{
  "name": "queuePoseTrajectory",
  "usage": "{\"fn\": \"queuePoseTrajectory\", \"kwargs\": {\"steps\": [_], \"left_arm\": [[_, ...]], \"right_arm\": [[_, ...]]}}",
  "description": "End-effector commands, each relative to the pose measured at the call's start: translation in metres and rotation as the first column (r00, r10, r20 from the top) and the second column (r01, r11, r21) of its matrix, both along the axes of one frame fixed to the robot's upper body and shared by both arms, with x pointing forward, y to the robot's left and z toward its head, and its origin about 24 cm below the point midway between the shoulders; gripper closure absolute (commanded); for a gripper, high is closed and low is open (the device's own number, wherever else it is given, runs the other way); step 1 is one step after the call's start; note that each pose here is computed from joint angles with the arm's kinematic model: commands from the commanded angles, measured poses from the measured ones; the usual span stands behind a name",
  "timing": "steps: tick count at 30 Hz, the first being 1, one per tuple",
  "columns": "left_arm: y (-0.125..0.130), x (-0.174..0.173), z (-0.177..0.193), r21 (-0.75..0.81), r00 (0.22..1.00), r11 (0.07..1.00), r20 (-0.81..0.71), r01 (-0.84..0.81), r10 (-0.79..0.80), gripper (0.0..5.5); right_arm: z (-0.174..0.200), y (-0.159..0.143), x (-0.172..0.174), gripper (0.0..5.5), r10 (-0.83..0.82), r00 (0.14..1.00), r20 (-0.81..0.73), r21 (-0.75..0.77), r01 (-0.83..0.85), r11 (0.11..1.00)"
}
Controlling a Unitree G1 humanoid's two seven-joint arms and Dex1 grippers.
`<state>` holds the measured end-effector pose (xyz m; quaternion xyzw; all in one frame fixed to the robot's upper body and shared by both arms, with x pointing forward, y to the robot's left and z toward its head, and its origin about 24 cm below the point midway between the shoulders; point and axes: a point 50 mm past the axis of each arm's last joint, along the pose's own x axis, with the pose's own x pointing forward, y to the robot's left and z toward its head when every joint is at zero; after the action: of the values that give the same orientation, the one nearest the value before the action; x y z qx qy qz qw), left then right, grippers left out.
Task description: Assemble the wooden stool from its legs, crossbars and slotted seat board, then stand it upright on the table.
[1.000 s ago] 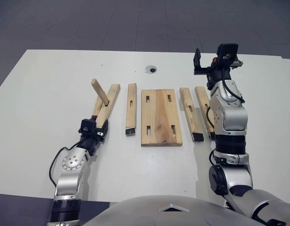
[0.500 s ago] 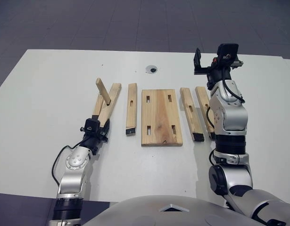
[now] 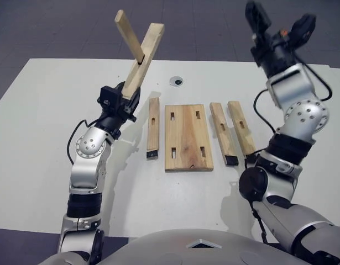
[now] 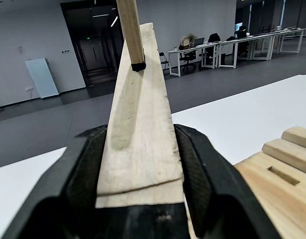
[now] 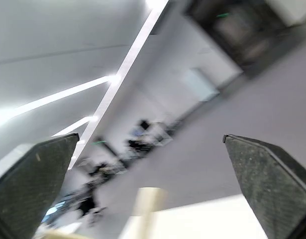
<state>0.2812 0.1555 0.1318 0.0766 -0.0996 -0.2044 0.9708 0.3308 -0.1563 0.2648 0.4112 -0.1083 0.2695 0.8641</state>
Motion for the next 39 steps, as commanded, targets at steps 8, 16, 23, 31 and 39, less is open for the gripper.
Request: {"fn": "queuePoseTrajectory", "kwargs": {"steps": [8,16,23,31,39], "left_arm": [[-0.041,0.005,0.027,-0.010,0.980,0.987,0.118,0.161,-0.159,3.41],[-0.051,-0.002,0.023,-0.010,0.973,0.979,0.113,0.202,-0.200,3.41],[-0.050,-0.003,0.021,-0.010,0.974,0.980,0.110,0.200,-0.198,3.41],[-0.050,-0.006,0.019,0.000,0.973,0.978,0.102,0.210,-0.208,3.41],[-0.052,-0.007,0.020,0.004,0.970,0.976,0.108,0.218,-0.218,3.41]], "right_arm": [[-0.021,0.041,0.031,0.10,0.184,0.980,-0.071,-0.075,-0.189,0.979],[-0.036,0.040,0.042,0.10,0.217,0.970,-0.107,-0.053,-0.224,0.973],[-0.040,0.039,0.048,0.86,0.214,0.969,-0.124,-0.047,-0.221,0.974],[-0.040,0.039,0.051,1.93,0.216,0.967,-0.135,-0.044,-0.224,0.974],[-0.041,0.040,0.052,3.09,0.234,0.960,-0.153,-0.049,-0.244,0.969]]}}
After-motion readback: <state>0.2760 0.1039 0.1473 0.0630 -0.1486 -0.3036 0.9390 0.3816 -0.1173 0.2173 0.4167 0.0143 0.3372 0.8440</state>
